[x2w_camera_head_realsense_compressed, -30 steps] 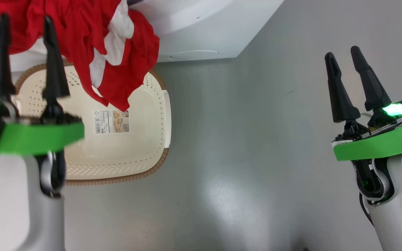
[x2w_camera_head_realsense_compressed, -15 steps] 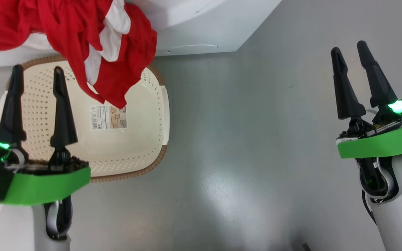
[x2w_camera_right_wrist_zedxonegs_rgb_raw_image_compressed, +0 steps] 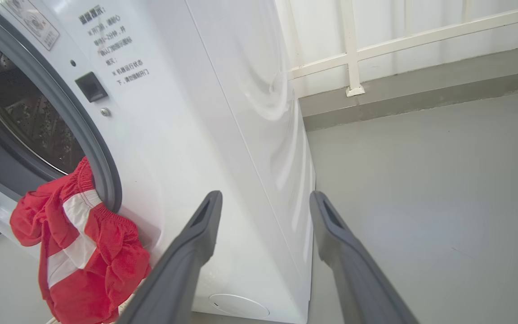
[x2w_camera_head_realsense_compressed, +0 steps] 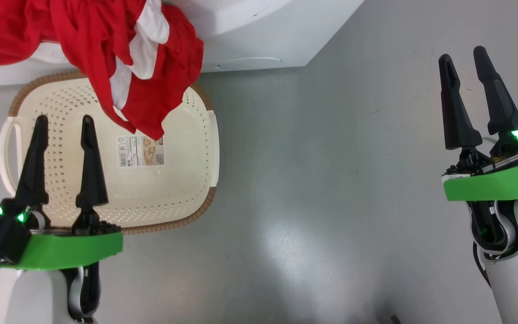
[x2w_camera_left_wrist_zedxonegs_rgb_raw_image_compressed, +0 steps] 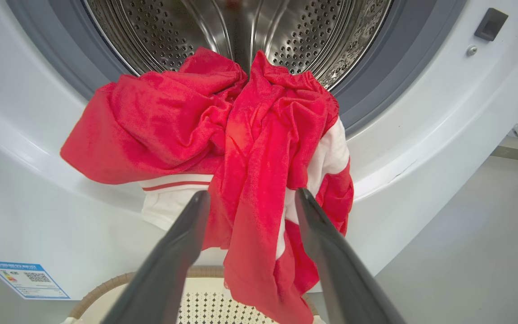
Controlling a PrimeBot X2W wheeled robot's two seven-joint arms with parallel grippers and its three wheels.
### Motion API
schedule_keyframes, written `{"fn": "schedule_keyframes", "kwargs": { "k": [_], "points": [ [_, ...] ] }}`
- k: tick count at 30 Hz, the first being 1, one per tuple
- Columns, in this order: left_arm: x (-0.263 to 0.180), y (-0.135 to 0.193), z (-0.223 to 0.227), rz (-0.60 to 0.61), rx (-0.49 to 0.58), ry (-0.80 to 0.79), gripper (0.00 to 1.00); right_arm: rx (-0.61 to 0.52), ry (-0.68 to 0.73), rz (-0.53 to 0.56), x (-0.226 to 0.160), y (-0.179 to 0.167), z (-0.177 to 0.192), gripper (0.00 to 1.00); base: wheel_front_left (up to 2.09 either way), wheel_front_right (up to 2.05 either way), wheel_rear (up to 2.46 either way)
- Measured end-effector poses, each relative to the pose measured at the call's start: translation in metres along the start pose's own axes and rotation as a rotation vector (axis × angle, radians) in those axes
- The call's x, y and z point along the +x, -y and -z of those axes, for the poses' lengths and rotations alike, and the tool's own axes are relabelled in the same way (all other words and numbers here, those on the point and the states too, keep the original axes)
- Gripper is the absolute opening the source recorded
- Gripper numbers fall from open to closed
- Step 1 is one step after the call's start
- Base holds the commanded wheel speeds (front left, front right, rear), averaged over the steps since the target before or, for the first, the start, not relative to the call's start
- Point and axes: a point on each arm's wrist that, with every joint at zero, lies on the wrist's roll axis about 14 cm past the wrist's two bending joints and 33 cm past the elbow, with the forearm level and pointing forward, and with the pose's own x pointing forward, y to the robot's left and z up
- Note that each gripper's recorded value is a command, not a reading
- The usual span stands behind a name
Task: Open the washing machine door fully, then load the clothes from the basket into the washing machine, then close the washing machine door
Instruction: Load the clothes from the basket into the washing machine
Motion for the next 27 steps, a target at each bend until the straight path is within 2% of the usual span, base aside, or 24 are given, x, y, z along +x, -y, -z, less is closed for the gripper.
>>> {"fn": "schedule_keyframes", "kwargs": {
  "k": [20,27],
  "points": [
    [-0.001,0.012,0.016,0.029,-0.027,-0.048,1.00,-0.003,0.001,0.003,-0.001,0.001,-0.001,1.00,0.00,0.00,0.00],
    [0.004,0.021,0.033,0.051,-0.067,-0.095,1.00,-0.001,-0.006,0.003,-0.001,0.001,0.002,1.00,0.00,0.00,0.00]
  ]
}}
